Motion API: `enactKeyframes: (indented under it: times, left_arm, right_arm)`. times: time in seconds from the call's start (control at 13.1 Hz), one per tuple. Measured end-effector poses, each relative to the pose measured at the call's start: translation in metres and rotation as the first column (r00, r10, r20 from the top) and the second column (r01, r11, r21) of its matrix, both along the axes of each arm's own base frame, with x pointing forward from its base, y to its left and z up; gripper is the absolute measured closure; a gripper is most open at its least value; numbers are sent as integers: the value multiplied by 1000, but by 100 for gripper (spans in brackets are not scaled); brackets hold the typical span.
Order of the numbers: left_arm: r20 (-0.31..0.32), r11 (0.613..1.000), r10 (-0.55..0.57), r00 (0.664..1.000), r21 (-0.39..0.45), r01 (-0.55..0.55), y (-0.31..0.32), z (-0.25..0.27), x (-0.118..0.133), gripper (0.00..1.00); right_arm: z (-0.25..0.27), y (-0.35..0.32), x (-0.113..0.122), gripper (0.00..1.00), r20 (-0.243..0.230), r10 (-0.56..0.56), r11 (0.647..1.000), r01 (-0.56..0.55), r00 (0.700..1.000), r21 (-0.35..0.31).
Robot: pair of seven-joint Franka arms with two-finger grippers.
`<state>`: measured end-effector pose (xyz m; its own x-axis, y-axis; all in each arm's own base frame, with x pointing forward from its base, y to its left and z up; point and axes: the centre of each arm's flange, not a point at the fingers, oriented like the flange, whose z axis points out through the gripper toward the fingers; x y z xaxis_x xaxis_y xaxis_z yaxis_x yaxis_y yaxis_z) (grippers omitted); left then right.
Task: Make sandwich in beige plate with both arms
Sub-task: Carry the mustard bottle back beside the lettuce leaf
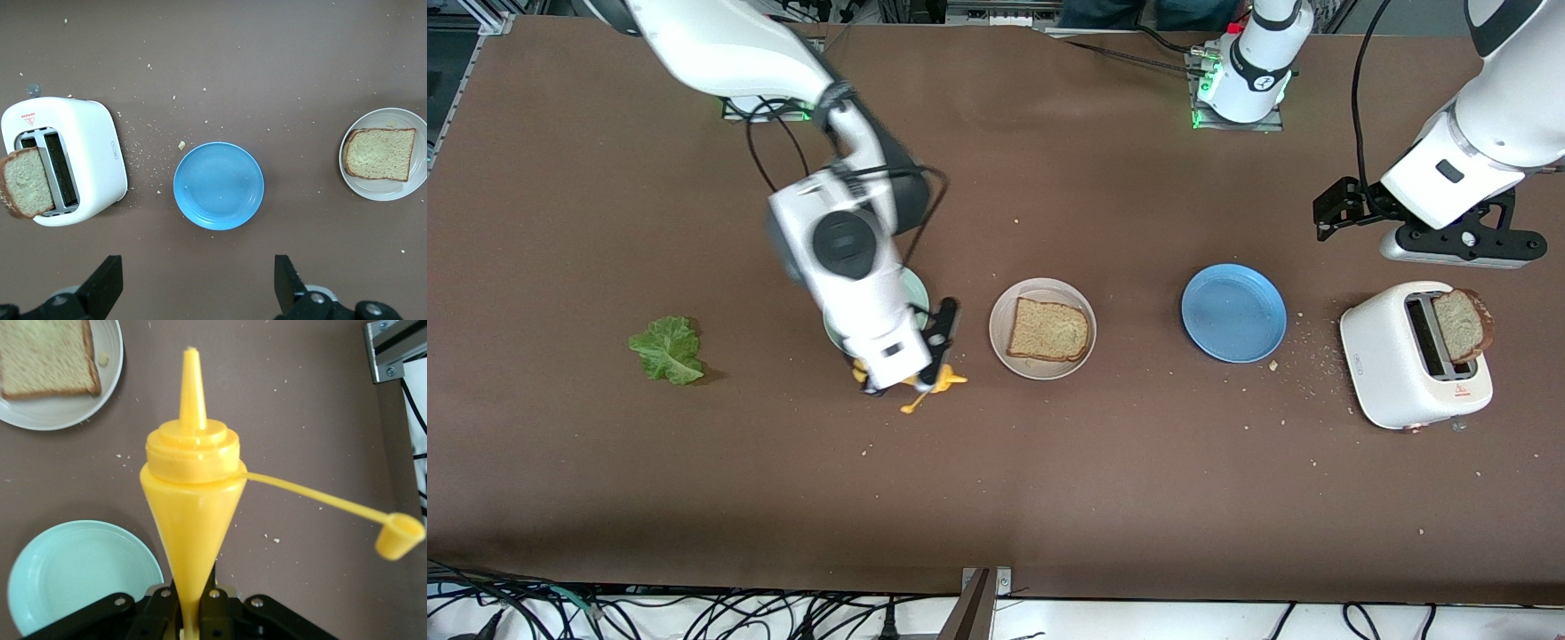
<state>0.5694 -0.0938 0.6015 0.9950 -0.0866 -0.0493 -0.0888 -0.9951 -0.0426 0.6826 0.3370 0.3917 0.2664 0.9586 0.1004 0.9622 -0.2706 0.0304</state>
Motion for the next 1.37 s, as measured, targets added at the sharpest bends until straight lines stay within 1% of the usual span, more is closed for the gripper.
enactKeyframes:
  times: [0.08, 0.15, 0.23, 0.31, 0.46, 0.53, 0.61, 0.69, 0.76, 0.92, 0.99, 1.07, 1.22, 1.3, 1.37]
  left_arm:
    - [0, 1000, 0, 1000, 0, 0, 0, 0, 0, 0]
    - [0, 1000, 1, 1000, 0, -1, 0, 0, 0, 0]
    - [0, 1000, 1, 1000, 0, -1, 0, 0, 0, 0]
    - [0, 1000, 1, 1000, 0, -1, 0, 0, 0, 0]
    - [0, 1000, 1, 1000, 0, -1, 1, 0, 0, 0]
    - [0, 1000, 1, 1000, 0, -1, 1, 0, 0, 0]
    - [0, 1000, 1, 1000, 0, -1, 1, 0, 0, 0]
    - [-1, 1000, 2, 1000, 0, -2, 1, -1, 0, 0]
    - [-3, 1000, 4, 1000, 1, -4, 2, -2, 1, 0]
    - [-14, 1000, 14, 1000, 3, -14, 8, -4, 1, 0]
    - [-41, 1000, 17, 999, 7, -17, 10, -8, -1, 0]
    - [-63, 1000, 19, 998, 11, -19, 11, -10, -3, 0]
    - [-76, 1000, 28, 997, 13, -27, 15, -14, -2, 0]
    - [-81, 999, 45, 996, 14, -43, 25, -18, 1, 0]
    - [-88, 998, 66, 994, 16, -65, 37, -22, 4, 0]
  right_arm:
    - [6, -36, 13, 90, -59, -6, 996, 12, 998, 92]
    - [8, -76, 23, 90, -126, -1, 982, 24, 992, 185]
    - [7, -116, 31, 90, -182, 20, 960, 32, 983, 278]
    - [4, -157, 36, 90, -224, 55, 929, 32, 973, 369]
    - [-8, -226, 35, 90, -278, 131, 852, 35, 952, 522]
    - [-17, -252, 31, 90, -292, 170, 813, 34, 941, 582]
    - [-33, -275, 25, 90, -296, 209, 766, 32, 932, 642]
    - [-54, -296, 17, 90, -284, 247, 715, 24, 926, 698]
    - [-79, -313, 7, 90, -263, 282, 672, 6, 923, 740]
    - [-126, -337, -15, 90, -214, 337, 594, -31, 917, 804]
    - [-145, -346, -26, 90, -187, 357, 558, -48, 915, 829]
    - [-160, -355, -37, 90, -153, 377, 525, -75, 914, 848]
    - [-183, -373, -54, 90, -71, 409, 465, -141, 910, 874]
    - [-194, -383, -61, 90, -37, 415, 441, -166, 909, 882]
    - [-204, -392, -66, 90, -15, 414, 424, -179, 910, 888]
